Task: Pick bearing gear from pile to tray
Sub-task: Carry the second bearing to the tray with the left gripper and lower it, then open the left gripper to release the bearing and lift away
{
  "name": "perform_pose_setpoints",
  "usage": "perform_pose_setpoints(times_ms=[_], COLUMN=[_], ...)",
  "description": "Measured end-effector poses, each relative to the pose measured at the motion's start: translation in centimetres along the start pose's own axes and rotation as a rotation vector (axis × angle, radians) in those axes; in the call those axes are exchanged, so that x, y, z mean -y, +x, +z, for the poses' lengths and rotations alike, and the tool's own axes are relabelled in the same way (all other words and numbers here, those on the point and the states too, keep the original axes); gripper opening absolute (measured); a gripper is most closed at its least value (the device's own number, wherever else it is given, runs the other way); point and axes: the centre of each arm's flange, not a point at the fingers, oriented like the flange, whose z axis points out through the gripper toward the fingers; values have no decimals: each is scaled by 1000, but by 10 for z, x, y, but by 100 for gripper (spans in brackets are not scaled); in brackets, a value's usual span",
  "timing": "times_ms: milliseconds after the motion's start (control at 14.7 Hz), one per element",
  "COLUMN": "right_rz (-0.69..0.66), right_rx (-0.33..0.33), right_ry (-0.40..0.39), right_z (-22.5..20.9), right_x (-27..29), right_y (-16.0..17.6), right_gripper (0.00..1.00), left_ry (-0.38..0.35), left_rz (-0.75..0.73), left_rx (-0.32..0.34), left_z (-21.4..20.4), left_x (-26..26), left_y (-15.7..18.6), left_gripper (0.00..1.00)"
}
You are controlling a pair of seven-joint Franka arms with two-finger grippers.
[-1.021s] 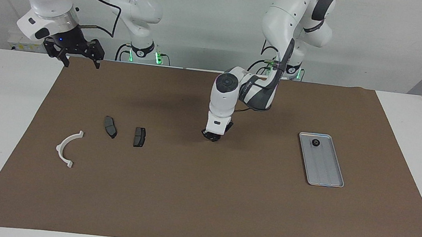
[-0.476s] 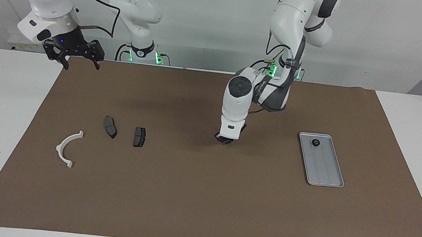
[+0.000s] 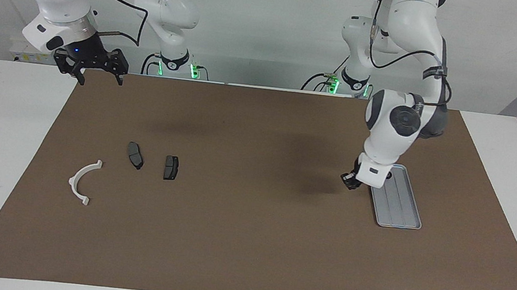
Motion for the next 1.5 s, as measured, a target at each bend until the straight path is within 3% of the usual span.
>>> perform_pose_setpoints(times_ms=[340,953,1497], right_rz=[0,33,33], right_rx=[0,-1,1], right_ry=[0,-1,-1], right_z=[0,0,1], right_x=[0,0,0], right_y=[0,-2,-2], right_gripper=[100,100,100], left_ry=[-16,-13,-16], left_rz=[82,92,75], left_rx=[-42,-17,-38], left_z=[5,62,69], left_x=[108,110,121], left_y=[43,20,20], left_gripper=[24,24,24])
